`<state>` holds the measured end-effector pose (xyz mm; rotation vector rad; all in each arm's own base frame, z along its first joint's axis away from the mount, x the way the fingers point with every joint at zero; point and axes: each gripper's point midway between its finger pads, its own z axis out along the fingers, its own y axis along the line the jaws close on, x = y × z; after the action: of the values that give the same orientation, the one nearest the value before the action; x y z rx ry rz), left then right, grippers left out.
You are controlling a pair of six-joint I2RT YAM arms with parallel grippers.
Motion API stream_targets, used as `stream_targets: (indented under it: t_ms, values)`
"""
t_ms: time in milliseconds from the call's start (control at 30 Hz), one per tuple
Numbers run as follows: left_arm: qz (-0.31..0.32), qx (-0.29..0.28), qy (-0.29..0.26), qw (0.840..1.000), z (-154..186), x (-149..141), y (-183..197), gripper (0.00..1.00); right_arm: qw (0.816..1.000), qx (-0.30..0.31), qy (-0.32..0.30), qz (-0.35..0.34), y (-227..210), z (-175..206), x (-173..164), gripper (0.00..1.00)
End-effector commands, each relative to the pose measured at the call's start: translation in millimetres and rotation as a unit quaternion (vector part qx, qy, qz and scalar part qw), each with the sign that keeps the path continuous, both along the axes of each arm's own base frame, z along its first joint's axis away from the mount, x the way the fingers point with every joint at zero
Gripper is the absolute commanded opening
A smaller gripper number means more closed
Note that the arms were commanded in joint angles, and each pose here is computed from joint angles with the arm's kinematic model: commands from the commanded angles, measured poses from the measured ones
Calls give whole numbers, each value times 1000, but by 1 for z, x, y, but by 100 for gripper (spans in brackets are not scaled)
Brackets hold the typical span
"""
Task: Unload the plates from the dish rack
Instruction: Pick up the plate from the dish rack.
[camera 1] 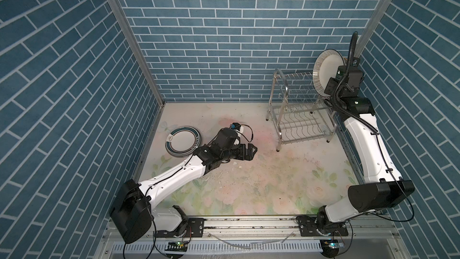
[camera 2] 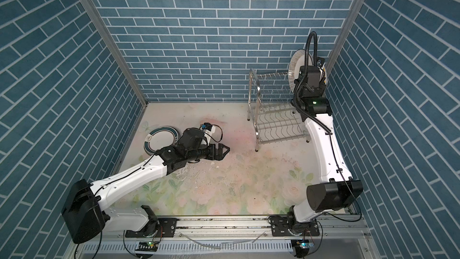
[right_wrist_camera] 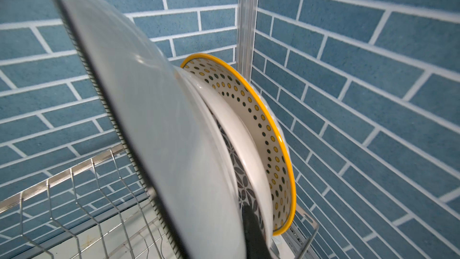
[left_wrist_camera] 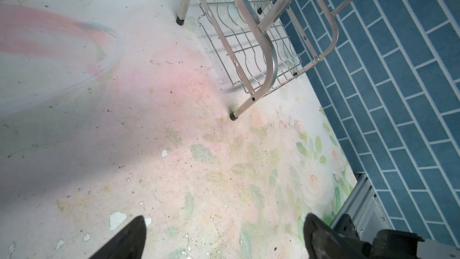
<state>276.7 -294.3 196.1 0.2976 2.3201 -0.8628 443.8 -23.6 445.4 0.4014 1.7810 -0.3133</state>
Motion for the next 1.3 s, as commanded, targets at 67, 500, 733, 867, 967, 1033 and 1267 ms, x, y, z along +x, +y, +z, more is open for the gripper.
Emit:
stream_targets:
  t_ms: [67, 500, 733, 867, 967, 1033, 1267]
  values:
    - [3, -5, -6, 1000, 6, 0, 4, 99, 988, 64, -138, 4, 0, 83, -23, 0]
    - [12, -13, -4, 1000, 7, -6, 11, 99, 979, 103, -173, 39, 1, 111, -87, 0]
    - [22, -5, 11, 1000, -3, -14, 21, 99, 975, 128, -176, 50, -2, 101, -134, 0]
    - [27, -1, 16, 999, -10, -21, 29, 99, 975, 140, -164, 46, -8, 81, -173, 0]
    - [32, 2, 22, 999, -17, -27, 36, 99, 977, 150, -146, 48, -12, 61, -205, 0]
    - [35, 2, 28, 999, -23, -32, 40, 99, 978, 158, -130, 50, -14, 45, -228, 0]
    - [31, 5, 50, 998, -38, -40, 43, 99, 974, 203, -46, 87, 0, -18, -270, 0]
